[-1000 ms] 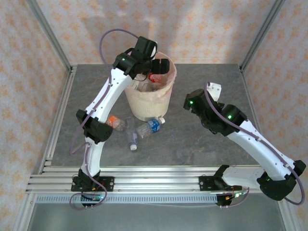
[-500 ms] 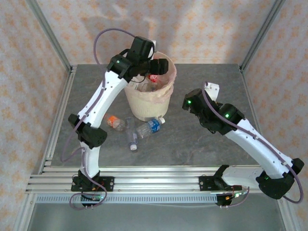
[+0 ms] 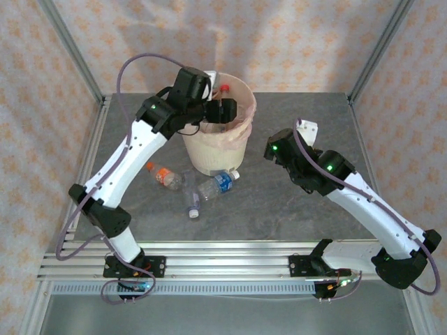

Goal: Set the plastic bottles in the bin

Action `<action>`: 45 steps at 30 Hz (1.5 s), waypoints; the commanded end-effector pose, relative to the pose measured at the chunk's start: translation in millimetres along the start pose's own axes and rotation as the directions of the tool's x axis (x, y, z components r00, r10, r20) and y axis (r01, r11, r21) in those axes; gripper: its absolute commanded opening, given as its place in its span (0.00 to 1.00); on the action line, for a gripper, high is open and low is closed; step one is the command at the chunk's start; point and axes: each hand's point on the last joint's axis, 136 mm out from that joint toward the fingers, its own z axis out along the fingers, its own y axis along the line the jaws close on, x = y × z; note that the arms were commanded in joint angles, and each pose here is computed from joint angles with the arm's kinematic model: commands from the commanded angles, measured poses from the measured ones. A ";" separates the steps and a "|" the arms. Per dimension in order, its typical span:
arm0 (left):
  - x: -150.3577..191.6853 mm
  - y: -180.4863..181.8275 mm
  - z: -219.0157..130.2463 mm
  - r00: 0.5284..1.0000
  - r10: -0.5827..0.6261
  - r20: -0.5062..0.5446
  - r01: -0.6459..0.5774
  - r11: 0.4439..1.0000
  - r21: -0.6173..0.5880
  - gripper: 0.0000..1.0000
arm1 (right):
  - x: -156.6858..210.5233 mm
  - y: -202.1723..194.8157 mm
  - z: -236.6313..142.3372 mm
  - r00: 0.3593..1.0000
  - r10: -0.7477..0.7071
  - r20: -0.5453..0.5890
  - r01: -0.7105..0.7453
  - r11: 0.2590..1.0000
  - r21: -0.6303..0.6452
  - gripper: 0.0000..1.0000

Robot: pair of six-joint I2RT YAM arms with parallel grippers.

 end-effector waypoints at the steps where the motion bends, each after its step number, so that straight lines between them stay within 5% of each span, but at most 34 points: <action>1: -30.0 4.3 -44.4 0.984 -0.035 0.175 0.039 0.999 -0.017 0.84 | 2.7 2.8 1.5 1.000 -0.008 -0.009 0.008 1.000 -0.018 0.99; 7: -23.0 49.1 -98.5 0.931 -0.107 0.350 0.166 0.976 -0.142 1.00 | 15.3 -0.5 6.8 0.999 0.048 -0.019 -0.048 0.998 -0.028 0.99; 10: -7.2 78.2 -121.8 0.896 -0.142 0.420 0.249 0.945 -0.210 1.00 | 27.6 0.9 12.4 0.995 0.089 -0.045 -0.091 0.995 -0.037 0.99; 19: 71.4 173.2 -165.1 0.791 -0.216 0.572 0.500 0.767 -0.401 1.00 | 99.8 37.2 38.5 0.960 0.225 -0.168 -0.246 0.962 -0.120 0.99; 32: 175.4 231.3 -127.9 0.819 -0.332 0.468 0.560 0.641 -0.525 1.00 | 180.9 113.5 68.6 0.905 0.277 -0.322 -0.367 0.892 -0.265 0.99; 45: 199.1 249.6 -109.1 0.839 -0.343 0.423 0.542 0.604 -0.585 1.00 | 213.8 158.8 94.0 0.899 0.239 -0.367 -0.349 0.896 -0.273 0.99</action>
